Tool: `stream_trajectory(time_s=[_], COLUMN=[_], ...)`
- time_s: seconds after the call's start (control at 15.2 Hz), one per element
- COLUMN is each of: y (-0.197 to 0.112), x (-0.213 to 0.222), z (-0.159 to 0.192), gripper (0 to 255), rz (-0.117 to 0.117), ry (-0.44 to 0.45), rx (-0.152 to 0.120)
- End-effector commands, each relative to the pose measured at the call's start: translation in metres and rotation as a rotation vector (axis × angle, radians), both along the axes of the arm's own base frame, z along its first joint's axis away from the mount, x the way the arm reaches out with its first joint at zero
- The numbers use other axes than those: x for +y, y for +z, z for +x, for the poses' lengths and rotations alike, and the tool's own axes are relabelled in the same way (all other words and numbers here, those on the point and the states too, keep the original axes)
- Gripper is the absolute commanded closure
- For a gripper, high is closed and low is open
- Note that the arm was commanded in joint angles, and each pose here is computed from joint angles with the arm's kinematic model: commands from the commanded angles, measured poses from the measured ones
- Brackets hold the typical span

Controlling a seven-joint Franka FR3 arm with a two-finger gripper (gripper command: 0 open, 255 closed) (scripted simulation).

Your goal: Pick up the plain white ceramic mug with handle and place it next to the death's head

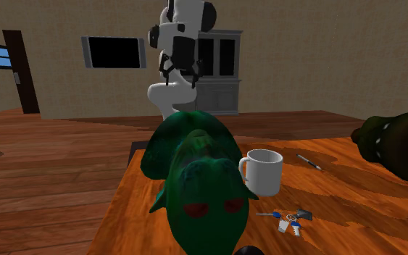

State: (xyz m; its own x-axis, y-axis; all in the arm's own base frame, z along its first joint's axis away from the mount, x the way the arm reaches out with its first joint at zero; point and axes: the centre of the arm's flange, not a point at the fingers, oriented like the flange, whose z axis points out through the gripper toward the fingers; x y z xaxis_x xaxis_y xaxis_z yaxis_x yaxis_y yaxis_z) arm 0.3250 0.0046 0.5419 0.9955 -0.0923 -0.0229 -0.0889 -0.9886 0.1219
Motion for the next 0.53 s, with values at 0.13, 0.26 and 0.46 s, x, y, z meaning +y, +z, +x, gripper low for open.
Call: stream_trajectory(time_s=[0.13, 0.26, 0.46], y=[-0.012, -0.024, -0.042], x=[0.015, 0.030, 0.052], z=[0.016, 0.033, 0.057], gripper=[0, 0, 0], rz=[0.008, 0.015, 0.027], ry=[-0.007, -0.013, -0.023], rx=[-0.005, -0.011, -0.019])
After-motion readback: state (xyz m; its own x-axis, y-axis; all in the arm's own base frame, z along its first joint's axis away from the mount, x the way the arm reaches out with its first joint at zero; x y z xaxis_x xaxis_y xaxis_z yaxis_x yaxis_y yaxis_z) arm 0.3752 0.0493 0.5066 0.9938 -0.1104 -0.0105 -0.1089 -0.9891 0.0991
